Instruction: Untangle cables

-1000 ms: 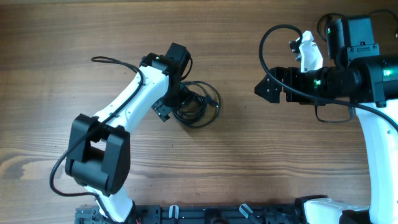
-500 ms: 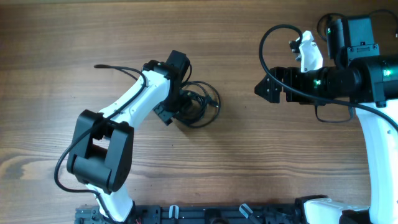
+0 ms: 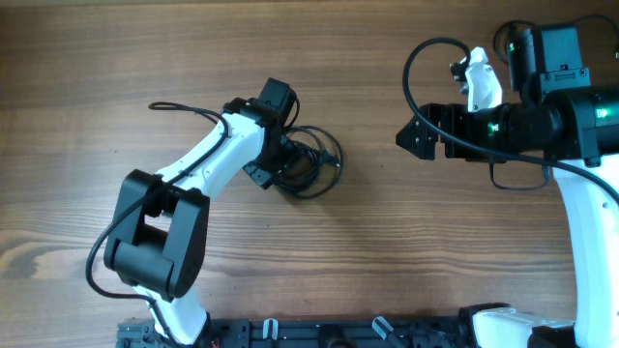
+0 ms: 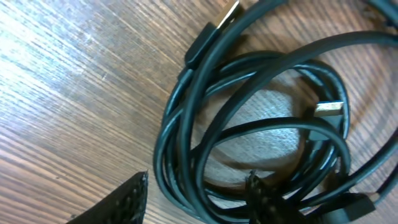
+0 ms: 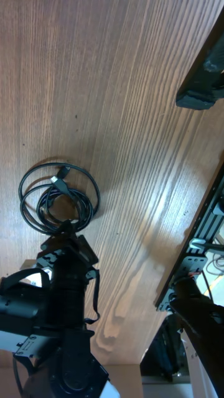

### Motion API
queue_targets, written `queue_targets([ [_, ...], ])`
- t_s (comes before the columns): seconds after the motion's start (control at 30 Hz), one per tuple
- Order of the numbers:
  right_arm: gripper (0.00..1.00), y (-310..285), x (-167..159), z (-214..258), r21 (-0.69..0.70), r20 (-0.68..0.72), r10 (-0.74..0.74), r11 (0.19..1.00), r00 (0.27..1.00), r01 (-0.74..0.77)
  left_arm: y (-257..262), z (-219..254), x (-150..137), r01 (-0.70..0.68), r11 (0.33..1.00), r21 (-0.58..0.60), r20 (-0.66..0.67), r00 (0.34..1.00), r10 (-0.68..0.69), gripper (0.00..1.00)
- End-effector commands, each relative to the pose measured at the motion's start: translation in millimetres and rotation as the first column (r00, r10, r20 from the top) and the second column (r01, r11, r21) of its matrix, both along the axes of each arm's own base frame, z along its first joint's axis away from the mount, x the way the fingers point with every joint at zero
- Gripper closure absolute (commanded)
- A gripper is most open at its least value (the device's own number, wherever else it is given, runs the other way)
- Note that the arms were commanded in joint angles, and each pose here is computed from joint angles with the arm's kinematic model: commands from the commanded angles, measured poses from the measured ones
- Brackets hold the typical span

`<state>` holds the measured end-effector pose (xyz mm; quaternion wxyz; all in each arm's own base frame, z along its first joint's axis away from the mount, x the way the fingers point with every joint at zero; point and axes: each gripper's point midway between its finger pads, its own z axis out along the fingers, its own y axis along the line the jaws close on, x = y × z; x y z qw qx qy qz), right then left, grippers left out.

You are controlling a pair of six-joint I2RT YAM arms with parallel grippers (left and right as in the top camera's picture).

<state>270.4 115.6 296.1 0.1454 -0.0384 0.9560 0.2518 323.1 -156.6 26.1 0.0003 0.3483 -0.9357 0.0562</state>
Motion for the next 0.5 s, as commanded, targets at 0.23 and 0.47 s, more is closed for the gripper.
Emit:
queue_targets([
  [0.23, 0.00, 0.2, 0.3, -3.5, -0.008, -0.006, 0.012, 1.000, 1.000, -0.012, -0.6, -6.8, -3.4, -0.002, 1.000, 0.003, -0.018, 1.000, 0.002, 0.55],
  [0.47, 0.00, 0.2, -0.1, -3.6, -0.008, -0.008, 0.011, 1.000, 1.000, -0.011, -5.8, -8.9, -8.0, 0.016, 1.000, 0.006, -0.021, 1.000, -0.016, 0.59],
])
